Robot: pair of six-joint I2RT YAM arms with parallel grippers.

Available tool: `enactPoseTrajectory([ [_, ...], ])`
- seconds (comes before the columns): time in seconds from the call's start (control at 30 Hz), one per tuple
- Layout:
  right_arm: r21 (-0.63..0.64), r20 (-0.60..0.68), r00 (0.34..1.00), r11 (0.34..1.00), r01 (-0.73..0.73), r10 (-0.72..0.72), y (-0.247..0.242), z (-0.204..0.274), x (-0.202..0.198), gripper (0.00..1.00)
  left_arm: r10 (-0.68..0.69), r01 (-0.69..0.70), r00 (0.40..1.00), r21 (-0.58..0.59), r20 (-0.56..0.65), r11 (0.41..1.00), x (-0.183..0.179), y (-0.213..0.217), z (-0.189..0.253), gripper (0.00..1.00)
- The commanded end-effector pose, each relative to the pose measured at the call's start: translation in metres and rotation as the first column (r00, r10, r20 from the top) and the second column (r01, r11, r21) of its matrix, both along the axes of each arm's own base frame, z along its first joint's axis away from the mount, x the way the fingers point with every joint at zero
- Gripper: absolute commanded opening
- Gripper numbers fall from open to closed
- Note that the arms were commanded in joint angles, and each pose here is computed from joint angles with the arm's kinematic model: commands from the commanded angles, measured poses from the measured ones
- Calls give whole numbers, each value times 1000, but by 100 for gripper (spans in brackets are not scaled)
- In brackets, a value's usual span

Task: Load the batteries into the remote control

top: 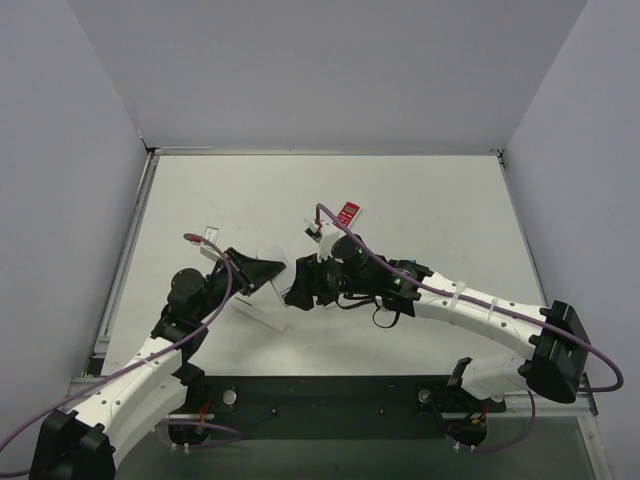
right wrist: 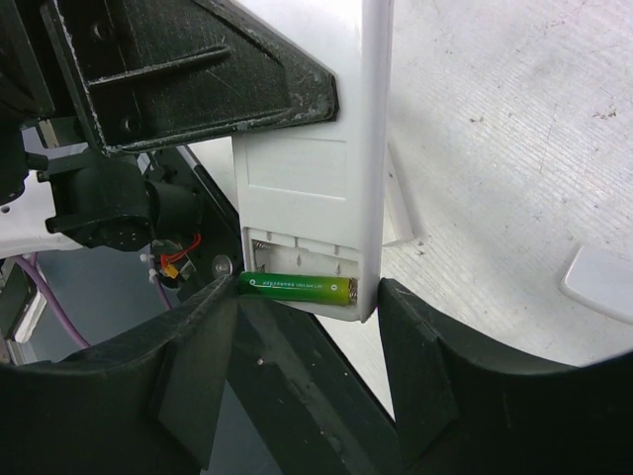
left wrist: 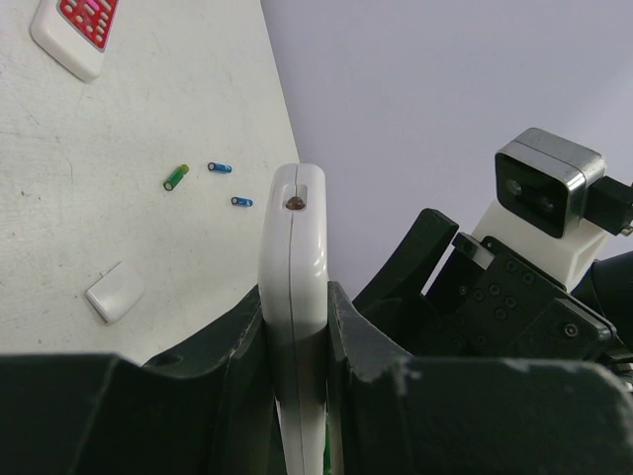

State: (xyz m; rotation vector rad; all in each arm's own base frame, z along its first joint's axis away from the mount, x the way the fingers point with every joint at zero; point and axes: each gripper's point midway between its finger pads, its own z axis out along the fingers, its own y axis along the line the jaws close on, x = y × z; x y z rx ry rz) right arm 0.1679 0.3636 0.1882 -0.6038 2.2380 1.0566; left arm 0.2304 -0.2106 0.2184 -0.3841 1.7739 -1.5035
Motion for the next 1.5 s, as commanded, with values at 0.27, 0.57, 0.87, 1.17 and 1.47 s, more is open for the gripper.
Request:
enactPoseTrajectory([
  [0.27, 11, 6, 1000, 1000, 9, -9, 3, -2, 6, 43, -5, 11, 996, -69, 86, 998, -3, 0, 34, 0],
  [0.57, -51, -1, 999, 998, 41, -41, -1, -16, 12, 34, -8, 20, 993, -97, 114, 995, -7, 1, 48, 0],
  [0.87, -113, 5, 999, 992, 48, -47, -1, -28, 14, 33, -9, 22, 992, -97, 125, 995, -7, 0, 50, 0],
  [1.17, -1, 28, 998, 999, 47, -47, 1, -2, 10, 46, 38, -34, 992, -31, 120, 999, -2, 7, 31, 0],
  [1.47, 139, 22, 1000, 990, 14, -17, 9, 25, 7, 58, 40, -34, 992, -51, 118, 998, -2, 7, 29, 0],
])
